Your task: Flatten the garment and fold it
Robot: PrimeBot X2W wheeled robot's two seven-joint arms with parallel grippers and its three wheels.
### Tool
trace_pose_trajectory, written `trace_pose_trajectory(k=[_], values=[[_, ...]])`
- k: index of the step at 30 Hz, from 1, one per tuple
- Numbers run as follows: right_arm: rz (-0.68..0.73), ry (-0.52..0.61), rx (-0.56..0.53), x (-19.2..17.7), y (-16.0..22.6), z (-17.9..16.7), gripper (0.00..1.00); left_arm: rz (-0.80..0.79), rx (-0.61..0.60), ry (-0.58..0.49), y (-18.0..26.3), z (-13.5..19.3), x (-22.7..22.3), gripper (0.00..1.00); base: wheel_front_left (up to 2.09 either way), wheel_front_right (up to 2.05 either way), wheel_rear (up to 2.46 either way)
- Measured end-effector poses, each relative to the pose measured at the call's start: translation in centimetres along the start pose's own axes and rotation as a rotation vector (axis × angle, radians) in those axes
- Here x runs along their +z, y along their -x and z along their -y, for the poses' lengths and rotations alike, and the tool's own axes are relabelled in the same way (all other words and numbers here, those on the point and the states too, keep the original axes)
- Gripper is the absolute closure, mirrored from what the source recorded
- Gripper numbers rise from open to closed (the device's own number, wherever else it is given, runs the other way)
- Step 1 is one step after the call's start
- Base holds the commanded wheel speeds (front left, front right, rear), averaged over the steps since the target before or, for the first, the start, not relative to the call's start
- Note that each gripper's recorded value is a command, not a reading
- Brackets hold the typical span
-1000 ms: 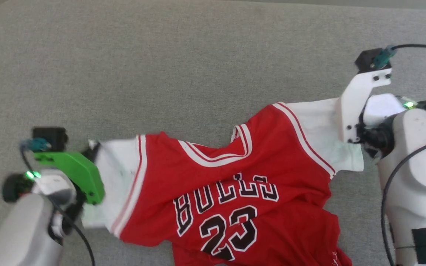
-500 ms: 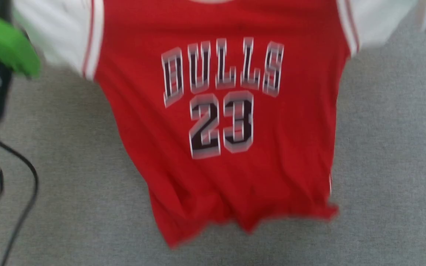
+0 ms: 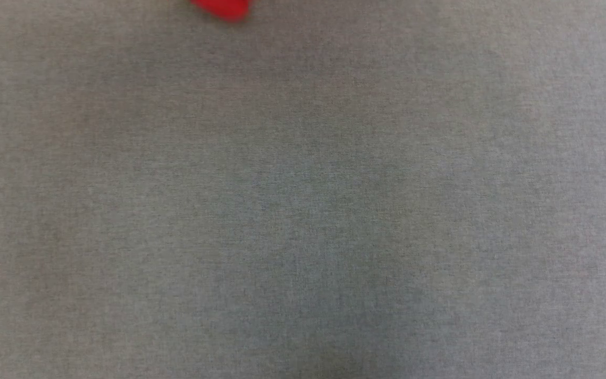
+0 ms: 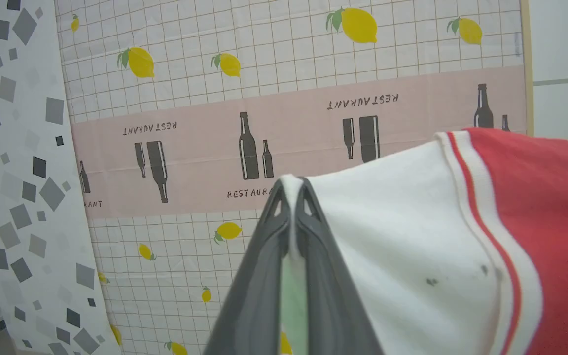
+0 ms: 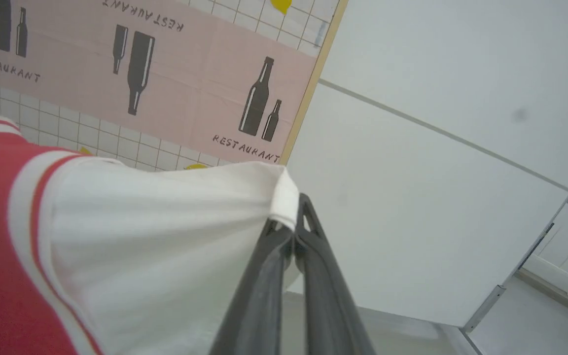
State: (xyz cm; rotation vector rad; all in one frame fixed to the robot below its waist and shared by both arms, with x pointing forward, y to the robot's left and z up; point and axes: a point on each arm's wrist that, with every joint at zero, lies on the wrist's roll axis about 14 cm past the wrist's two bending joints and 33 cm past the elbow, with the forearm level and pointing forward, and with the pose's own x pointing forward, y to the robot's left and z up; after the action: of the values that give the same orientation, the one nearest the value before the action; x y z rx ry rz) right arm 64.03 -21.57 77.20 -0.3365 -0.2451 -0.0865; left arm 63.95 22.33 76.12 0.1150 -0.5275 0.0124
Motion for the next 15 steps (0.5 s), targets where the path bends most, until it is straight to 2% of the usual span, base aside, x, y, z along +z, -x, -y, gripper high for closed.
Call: trace_pose_trajectory(k=[3, 7, 11, 15], values=[[0.05, 0.01, -0.008, 0.8, -0.5, 0.3, 1.0, 0.025, 0.007, 0.012, -0.5, 0.0, 0.0, 1.0, 0.0, 0.0, 0.0], [0.01, 0.001, 0.027, -1.3, -0.8, -1.0, 1.0, -0.049, -0.035, 0.015, 0.4, 0.9, -2.7, 1.0, 0.0, 0.0, 0.0], [-0.11, -0.035, 0.105, -7.4, 0.6, -3.8, 1.0, -0.221, -0.07, 0.041, 4.2, 1.5, -8.8, 1.0, 0.0, 0.0, 0.0], [-0.279, -0.12, 0.18, -14.7, 4.1, -6.7, 1.0, -0.418, -0.104, 0.075, 9.9, 2.0, -14.8, 1.0, 0.0, 0.0, 0.0]])
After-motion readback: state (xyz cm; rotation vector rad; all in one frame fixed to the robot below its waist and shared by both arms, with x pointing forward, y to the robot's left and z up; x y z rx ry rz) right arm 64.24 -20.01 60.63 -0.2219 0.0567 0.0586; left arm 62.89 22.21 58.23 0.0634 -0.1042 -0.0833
